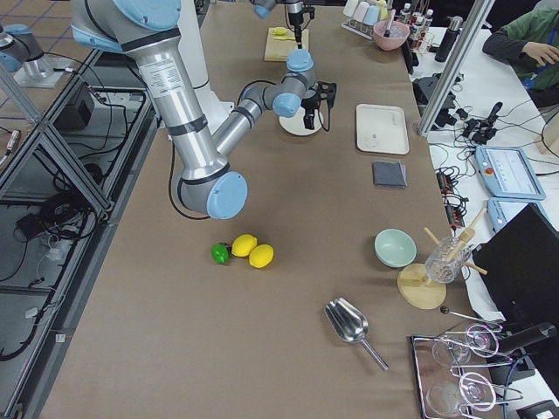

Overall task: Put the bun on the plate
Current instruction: 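Lift the bun and carry it toward the white plate with the left gripper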

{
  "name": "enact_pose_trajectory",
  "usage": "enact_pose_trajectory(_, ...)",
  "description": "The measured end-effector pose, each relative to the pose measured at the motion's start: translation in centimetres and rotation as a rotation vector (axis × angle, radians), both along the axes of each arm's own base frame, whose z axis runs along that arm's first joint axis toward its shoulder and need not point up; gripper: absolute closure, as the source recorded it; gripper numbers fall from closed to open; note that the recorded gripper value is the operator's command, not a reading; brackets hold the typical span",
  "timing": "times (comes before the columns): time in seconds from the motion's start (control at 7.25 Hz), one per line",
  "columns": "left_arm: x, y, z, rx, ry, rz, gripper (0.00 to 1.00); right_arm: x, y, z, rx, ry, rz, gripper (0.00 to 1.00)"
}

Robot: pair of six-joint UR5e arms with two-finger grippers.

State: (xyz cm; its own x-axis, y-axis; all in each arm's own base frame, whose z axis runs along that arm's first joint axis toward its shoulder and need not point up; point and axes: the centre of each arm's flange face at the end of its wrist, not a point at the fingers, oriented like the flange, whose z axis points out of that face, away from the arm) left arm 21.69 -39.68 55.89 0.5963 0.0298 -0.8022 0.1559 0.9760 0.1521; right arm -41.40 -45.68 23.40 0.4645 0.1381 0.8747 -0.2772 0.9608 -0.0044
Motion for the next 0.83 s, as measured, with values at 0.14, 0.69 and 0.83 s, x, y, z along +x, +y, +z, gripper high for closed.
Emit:
enact_pose_trajectory(0.14,-0.2,-0.4,-0.3,0.0,0.007,-0.004,0.82,0.0,0.0,0.0,0.0,0.001,0.001,0.0)
enact_pose_trajectory(0.69,4.5,-7.4,-10.0,-0.011,-0.001,-0.023,0.76,0.0,0.0,0.5,-0.004,0.006,0.005,0.0)
enact_pose_trajectory(0.83,6.1,-9.3,-13.5,-0.014,-0.012,-0.036,0.76,0.0,0.1,0.6,-0.006,0.007,0.005,0.0)
